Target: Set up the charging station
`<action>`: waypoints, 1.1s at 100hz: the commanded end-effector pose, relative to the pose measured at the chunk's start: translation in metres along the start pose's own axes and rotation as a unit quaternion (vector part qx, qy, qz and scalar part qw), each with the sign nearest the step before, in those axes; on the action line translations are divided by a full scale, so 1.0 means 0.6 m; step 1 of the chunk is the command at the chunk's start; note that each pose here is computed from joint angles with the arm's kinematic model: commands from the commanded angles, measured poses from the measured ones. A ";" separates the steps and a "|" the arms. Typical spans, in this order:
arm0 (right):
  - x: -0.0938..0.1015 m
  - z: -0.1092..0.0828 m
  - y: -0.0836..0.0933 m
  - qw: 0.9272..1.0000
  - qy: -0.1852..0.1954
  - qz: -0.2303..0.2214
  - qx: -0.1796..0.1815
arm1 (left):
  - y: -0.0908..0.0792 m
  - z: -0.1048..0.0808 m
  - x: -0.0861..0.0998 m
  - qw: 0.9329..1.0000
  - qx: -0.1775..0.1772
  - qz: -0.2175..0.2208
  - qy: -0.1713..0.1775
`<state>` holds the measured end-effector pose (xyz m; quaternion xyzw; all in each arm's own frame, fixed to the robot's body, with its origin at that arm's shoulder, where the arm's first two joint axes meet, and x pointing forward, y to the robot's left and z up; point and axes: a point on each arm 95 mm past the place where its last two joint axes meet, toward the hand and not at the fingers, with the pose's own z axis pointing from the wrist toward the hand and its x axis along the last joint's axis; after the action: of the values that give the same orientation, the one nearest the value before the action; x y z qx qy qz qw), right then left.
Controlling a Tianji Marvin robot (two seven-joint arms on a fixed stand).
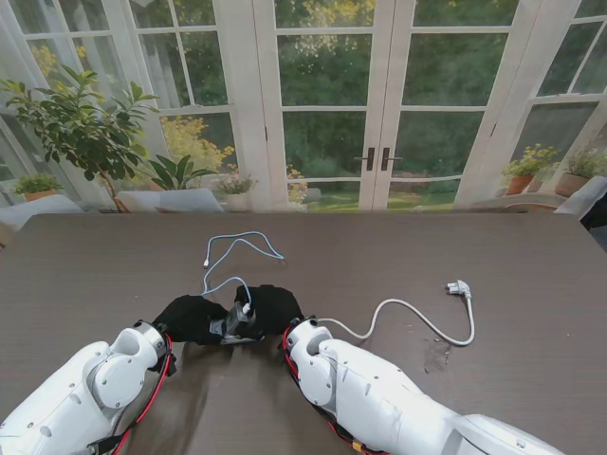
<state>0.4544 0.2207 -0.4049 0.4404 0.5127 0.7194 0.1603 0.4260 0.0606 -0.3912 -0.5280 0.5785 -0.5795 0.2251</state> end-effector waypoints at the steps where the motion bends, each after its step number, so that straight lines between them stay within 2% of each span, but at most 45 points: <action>1: 0.009 0.003 0.002 1.000 0.005 0.001 0.004 | 0.040 -0.010 -0.005 0.999 -0.036 -0.007 -0.008; 21: 0.012 0.006 0.008 1.000 0.004 -0.008 0.000 | 0.041 -0.009 -0.005 0.999 -0.036 -0.009 -0.007; 73: 0.007 0.018 0.001 1.000 0.003 -0.029 0.001 | 0.040 -0.010 -0.005 0.999 -0.039 -0.007 -0.006; 110: 0.013 0.018 0.023 0.999 0.005 -0.043 -0.004 | 0.042 -0.011 -0.005 0.999 -0.041 -0.007 -0.007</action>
<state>0.4628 0.2247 -0.3907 0.4188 0.5228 0.7170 0.1926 0.4264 0.0596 -0.3913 -0.5278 0.5791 -0.5801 0.2225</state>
